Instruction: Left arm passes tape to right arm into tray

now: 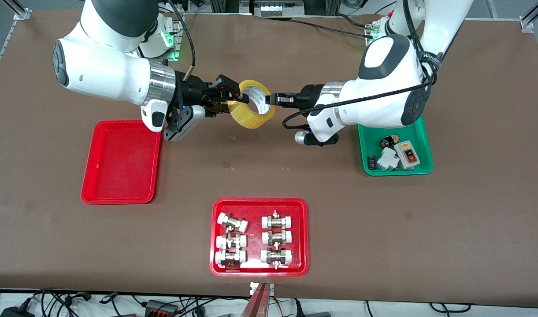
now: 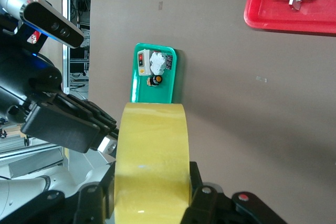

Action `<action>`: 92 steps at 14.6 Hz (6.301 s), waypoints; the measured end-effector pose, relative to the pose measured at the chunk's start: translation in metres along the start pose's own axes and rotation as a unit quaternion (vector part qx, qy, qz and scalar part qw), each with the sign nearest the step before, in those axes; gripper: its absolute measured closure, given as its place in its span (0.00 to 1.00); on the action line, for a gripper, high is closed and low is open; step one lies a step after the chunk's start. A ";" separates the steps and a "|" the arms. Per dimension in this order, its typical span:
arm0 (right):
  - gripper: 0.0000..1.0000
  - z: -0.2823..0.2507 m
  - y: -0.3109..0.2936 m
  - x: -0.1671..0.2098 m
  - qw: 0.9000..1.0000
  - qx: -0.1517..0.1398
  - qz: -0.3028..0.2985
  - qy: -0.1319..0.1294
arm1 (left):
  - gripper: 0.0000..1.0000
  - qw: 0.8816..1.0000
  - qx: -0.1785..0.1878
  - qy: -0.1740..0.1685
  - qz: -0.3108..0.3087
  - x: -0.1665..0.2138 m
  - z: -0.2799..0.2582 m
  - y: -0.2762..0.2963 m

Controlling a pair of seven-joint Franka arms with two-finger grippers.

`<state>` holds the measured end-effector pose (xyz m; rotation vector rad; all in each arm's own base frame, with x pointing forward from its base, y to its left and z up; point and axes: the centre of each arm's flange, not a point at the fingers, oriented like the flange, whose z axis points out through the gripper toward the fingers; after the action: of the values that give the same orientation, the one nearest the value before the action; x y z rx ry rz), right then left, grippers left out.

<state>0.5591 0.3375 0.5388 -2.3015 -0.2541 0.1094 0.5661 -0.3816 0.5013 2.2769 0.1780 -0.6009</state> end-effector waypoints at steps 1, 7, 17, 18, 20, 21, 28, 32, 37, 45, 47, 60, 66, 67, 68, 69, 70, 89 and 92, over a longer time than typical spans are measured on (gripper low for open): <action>0.47 0.000 0.000 0.000 1.000 0.000 0.000 0.000 | 0.80 1.000 0.000 0.000 0.000 0.000 0.000 0.000; 0.47 0.004 0.004 0.002 1.000 -0.003 0.001 -0.003 | 0.48 1.000 0.003 -0.015 -0.006 0.002 -0.024 -0.009; 0.47 -0.093 0.204 0.042 0.988 -0.025 0.148 0.049 | 0.00 0.980 0.194 0.049 0.017 0.017 -0.141 -0.103; 0.47 -0.112 0.246 0.040 0.983 -0.022 0.178 0.047 | 0.00 0.973 0.220 0.056 0.029 0.020 -0.145 -0.109; 0.47 -0.146 0.333 0.023 0.972 -0.025 0.232 0.034 | 0.00 0.959 0.270 0.057 0.070 0.023 -0.155 -0.123; 0.47 -0.159 0.375 0.011 0.968 -0.022 0.250 0.025 | 0.00 0.950 0.293 0.056 0.094 0.022 -0.164 -0.129; 0.47 -0.144 0.592 -0.072 0.982 0.058 0.179 -0.011 | 0.00 0.914 0.362 0.103 0.148 -0.025 -0.299 -0.185; 0.44 -0.119 0.615 -0.080 0.984 0.073 0.161 -0.023 | 0.00 0.903 0.384 0.140 0.132 -0.058 -0.340 -0.194; 0.12 -0.117 0.608 -0.072 0.986 0.065 0.151 -0.026 | 0.00 0.896 0.396 0.166 0.110 -0.106 -0.316 -0.166; 0.00 -0.105 0.583 -0.047 0.989 -0.092 0.083 -0.079 | 0.00 0.891 0.394 0.199 0.103 -0.117 -0.304 -0.185; 0.00 -0.129 0.551 -0.035 0.980 -0.163 0.065 -0.095 | 0.00 0.892 0.392 0.205 0.097 -0.115 -0.310 -0.191; 0.00 -0.329 0.250 -0.010 0.927 -0.354 0.122 -0.010 | 0.00 0.896 0.368 0.225 0.108 -0.117 -0.323 -0.177; 0.00 -0.320 0.225 0.015 0.908 -0.404 0.104 0.040 | 0.00 0.896 0.368 0.223 0.107 -0.117 -0.323 -0.177; 0.00 -0.316 0.219 0.018 0.903 -0.414 0.103 0.049 | 0.00 0.897 0.368 0.221 0.106 -0.118 -0.323 -0.177; 0.00 -0.314 0.216 0.019 0.899 -0.422 0.105 0.058 | 0.00 0.897 0.369 0.219 0.106 -0.118 -0.323 -0.177; 0.00 -0.315 0.216 0.015 0.896 -0.426 0.108 0.065 | 0.00 0.897 0.369 0.219 0.105 -0.119 -0.323 -0.176; 0.00 -0.318 0.218 0.010 0.894 -0.429 0.112 0.069 | 0.00 0.897 0.369 0.218 0.105 -0.119 -0.323 -0.176; 0.00 -0.307 0.207 -0.069 0.900 -0.416 0.117 0.064 | 0.00 0.900 0.369 0.209 0.102 -0.114 -0.324 -0.177; 0.00 -0.306 0.208 -0.070 0.901 -0.413 0.120 0.057 | 0.00 0.901 0.369 0.207 0.100 -0.114 -0.325 -0.178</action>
<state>0.5697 -0.0349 0.5922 -3.1703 0.0745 -0.0191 0.5312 -0.0200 0.6353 3.0940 -0.1064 -0.0472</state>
